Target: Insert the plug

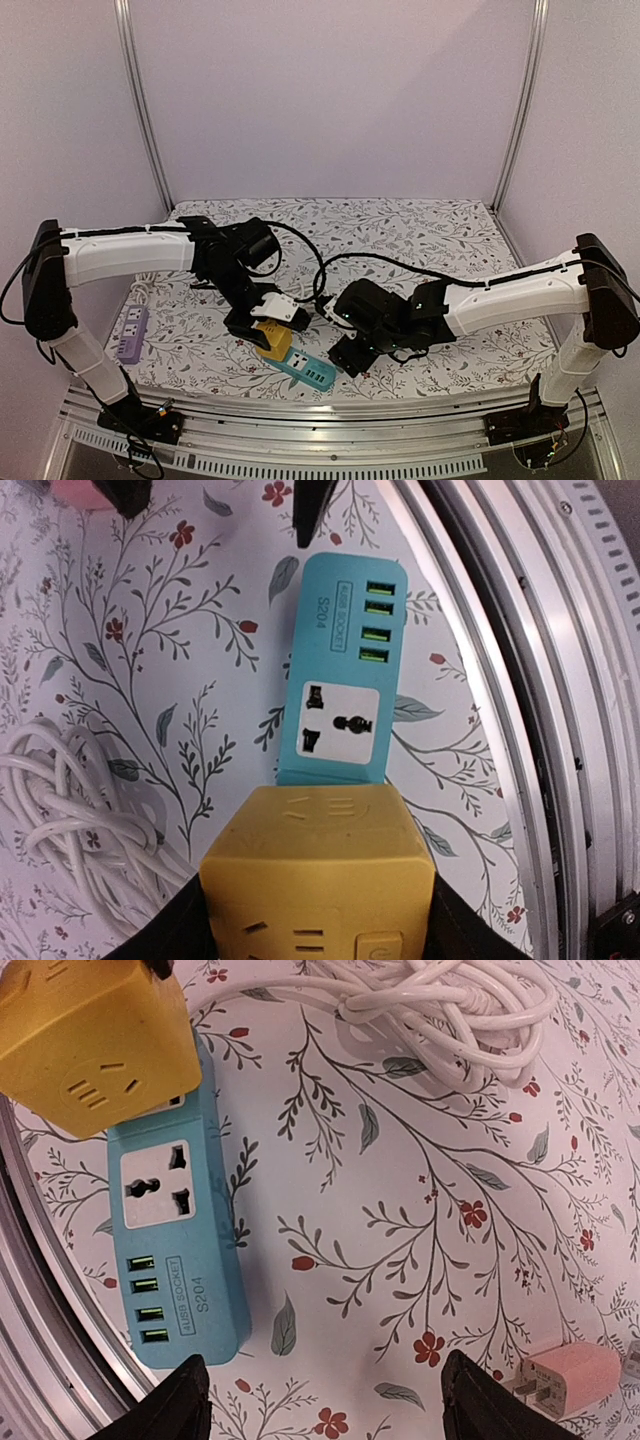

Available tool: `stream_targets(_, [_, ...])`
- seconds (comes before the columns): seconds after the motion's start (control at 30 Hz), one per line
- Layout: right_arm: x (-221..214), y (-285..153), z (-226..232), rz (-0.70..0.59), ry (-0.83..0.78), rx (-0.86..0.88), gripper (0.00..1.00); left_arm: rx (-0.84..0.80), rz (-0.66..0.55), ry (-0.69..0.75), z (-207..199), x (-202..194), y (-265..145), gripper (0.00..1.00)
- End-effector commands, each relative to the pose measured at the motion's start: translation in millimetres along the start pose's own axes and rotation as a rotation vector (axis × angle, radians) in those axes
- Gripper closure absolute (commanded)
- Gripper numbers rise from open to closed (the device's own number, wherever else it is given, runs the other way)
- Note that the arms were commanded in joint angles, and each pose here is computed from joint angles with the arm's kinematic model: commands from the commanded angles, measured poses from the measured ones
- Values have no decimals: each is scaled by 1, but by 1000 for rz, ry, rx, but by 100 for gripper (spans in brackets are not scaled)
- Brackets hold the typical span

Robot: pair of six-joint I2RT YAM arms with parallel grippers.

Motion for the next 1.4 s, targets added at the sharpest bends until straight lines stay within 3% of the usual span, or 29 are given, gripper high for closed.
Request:
stream_targets(0.0, [-2, -6, 0, -9, 18, -11, 22, 24, 14, 30, -6, 4, -10, 100])
stream_targets(0.57, [-9, -14, -1, -6, 53, -4, 22, -78, -43, 113, -20, 5, 5, 100])
stream_targets(0.97, [-24, -33, -3, -7, 111, 13, 22, -44, 67, 203, -14, -2, 27, 100])
stream_targets(1.37, [-25, -41, -2, -16, 142, 20, 22, -79, 123, 175, -13, -39, 51, 100])
Point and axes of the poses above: each gripper's point midway between its finger pads, its own y axis out along the fingers, its own z axis along the line the jaws close on, x = y × z, the point moved 9 cm from there along -y, back along the fingers, and after that the axes turned 14 degrees about -y, right-handed, at the moved point
